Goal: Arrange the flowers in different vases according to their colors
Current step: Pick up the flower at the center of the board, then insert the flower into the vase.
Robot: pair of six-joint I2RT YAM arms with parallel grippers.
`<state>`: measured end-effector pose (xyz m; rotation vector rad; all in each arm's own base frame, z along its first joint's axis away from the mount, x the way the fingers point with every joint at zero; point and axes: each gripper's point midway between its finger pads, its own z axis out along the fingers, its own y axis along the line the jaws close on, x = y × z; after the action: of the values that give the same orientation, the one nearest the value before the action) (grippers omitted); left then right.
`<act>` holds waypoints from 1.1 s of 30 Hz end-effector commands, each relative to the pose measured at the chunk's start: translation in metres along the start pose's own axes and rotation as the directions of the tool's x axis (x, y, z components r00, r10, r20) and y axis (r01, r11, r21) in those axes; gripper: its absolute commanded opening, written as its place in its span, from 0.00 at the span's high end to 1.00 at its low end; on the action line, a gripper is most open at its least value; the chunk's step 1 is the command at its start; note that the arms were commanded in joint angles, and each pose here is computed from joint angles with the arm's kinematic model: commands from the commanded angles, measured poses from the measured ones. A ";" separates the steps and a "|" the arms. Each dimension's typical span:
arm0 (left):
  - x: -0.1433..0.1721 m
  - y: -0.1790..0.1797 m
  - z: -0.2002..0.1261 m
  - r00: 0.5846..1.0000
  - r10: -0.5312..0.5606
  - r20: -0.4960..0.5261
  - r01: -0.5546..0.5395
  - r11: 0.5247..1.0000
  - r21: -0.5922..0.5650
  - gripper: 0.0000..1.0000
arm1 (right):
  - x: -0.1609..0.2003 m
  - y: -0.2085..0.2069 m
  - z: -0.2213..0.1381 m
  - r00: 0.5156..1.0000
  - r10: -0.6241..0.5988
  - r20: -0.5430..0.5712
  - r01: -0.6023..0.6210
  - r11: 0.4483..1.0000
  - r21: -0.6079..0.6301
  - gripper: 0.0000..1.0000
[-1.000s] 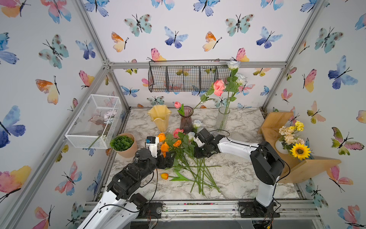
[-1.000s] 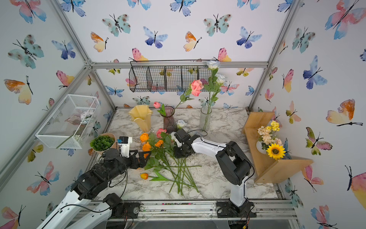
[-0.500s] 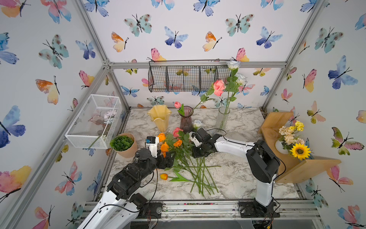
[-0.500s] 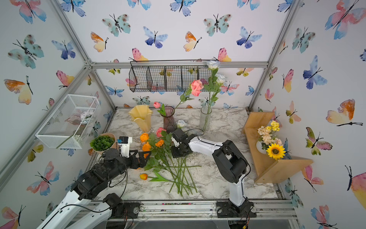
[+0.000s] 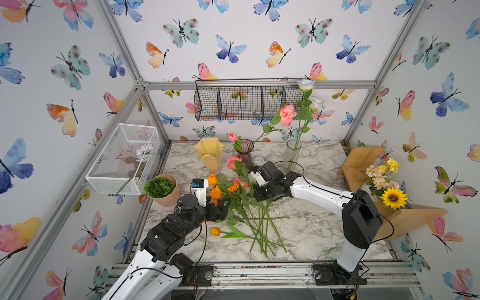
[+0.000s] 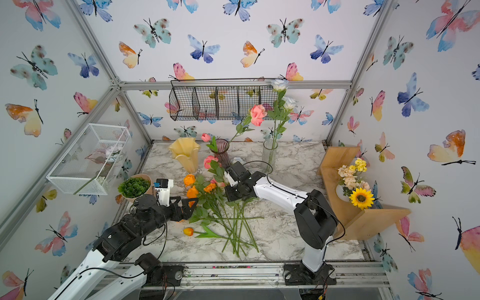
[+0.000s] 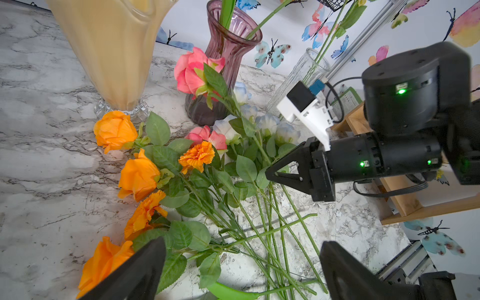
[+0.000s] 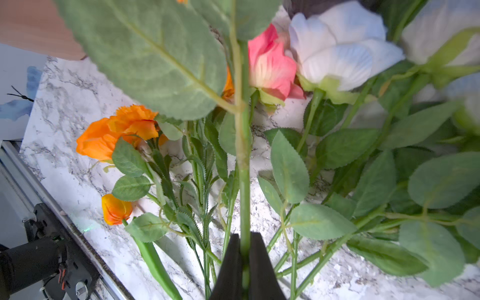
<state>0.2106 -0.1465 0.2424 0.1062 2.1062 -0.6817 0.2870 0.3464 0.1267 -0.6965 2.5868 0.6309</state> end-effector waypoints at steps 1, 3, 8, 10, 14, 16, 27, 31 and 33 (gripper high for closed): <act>-0.002 0.003 0.001 1.000 0.005 0.017 -0.004 1.000 -0.011 0.01 | -0.011 0.005 -0.024 0.997 -0.057 0.047 0.056 0.998 0.013 0.98; -0.002 0.004 0.000 1.000 0.005 0.018 -0.005 1.000 -0.012 0.01 | -0.017 0.011 -0.039 0.993 -0.080 0.086 0.080 0.997 -0.005 0.98; -0.002 0.004 0.000 1.000 0.005 0.020 -0.005 1.000 -0.014 0.01 | -0.035 0.038 -0.081 0.967 -0.150 0.205 0.172 0.981 -0.093 0.98; -0.001 0.004 0.001 1.000 0.004 0.017 -0.004 1.000 -0.016 0.01 | -0.040 0.051 -0.100 0.949 -0.187 0.254 0.226 0.965 -0.133 0.98; -0.001 0.005 0.002 1.000 0.003 0.013 -0.003 1.000 -0.018 0.01 | -0.052 0.072 -0.133 0.893 -0.259 0.369 0.340 0.924 -0.176 0.98; -0.001 0.005 0.002 1.000 0.002 0.011 -0.002 1.000 -0.018 0.01 | -0.062 0.081 -0.150 0.853 -0.284 0.439 0.389 0.905 -0.172 0.98; -0.001 0.006 0.003 1.000 0.002 0.009 -0.001 1.000 -0.022 0.01 | -0.154 0.116 -0.236 0.560 -0.262 0.786 0.492 0.868 -0.061 0.98; -0.001 0.006 0.003 1.000 -0.001 0.010 0.001 1.000 -0.023 0.01 | -0.197 0.108 -0.271 0.374 -0.219 0.901 0.454 0.890 0.028 0.98; -0.002 0.007 0.003 1.000 -0.001 0.012 0.001 1.000 -0.024 0.01 | -0.221 0.102 -0.283 0.310 -0.197 0.930 0.435 0.899 0.045 0.98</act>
<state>0.2131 -0.1440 0.2412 0.0925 2.1097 -0.6716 0.3099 0.3731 0.4424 -0.7595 1.4447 0.8915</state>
